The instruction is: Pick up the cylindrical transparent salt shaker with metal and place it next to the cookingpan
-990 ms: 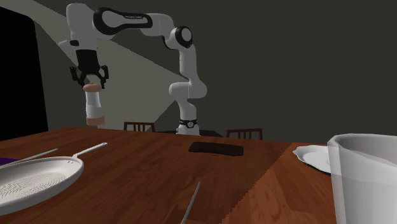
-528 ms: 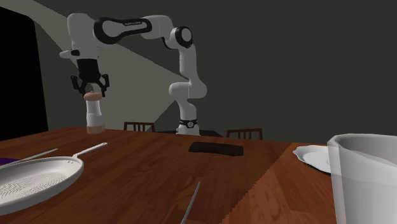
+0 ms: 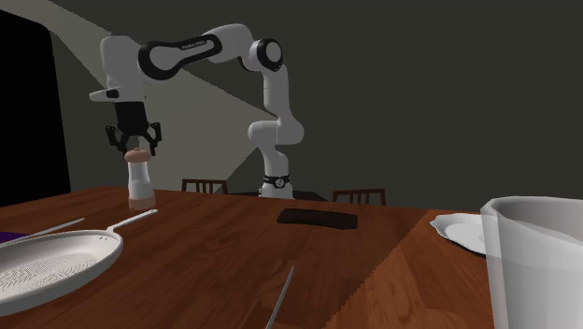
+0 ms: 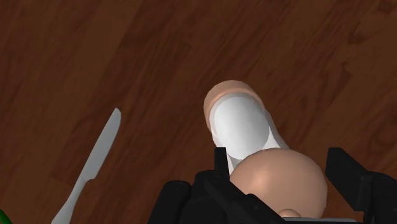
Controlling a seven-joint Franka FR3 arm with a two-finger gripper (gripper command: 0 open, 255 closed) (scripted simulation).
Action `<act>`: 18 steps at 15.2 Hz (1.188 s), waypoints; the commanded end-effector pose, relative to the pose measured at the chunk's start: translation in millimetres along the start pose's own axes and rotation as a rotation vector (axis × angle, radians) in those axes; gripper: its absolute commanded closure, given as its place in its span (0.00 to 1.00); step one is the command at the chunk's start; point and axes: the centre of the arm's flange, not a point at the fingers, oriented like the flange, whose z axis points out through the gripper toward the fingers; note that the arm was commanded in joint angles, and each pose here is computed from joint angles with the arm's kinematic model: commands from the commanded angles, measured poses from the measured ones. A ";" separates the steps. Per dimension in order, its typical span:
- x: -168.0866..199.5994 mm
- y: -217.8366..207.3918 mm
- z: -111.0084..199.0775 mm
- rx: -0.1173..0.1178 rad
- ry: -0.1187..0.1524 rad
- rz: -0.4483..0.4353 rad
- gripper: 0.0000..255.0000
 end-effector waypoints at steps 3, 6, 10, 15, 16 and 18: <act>0.5 1.8 13.9 0.000 0.000 0.000 1.00; 0.5 1.8 13.9 0.000 0.000 0.000 1.00; 0.5 1.8 13.9 0.000 0.000 0.000 0.00; 0.5 1.8 13.9 0.000 0.000 0.000 0.00; 0.5 1.8 0.7 0.000 0.000 0.000 0.00; 0.5 1.8 -25.7 0.000 0.000 0.000 0.00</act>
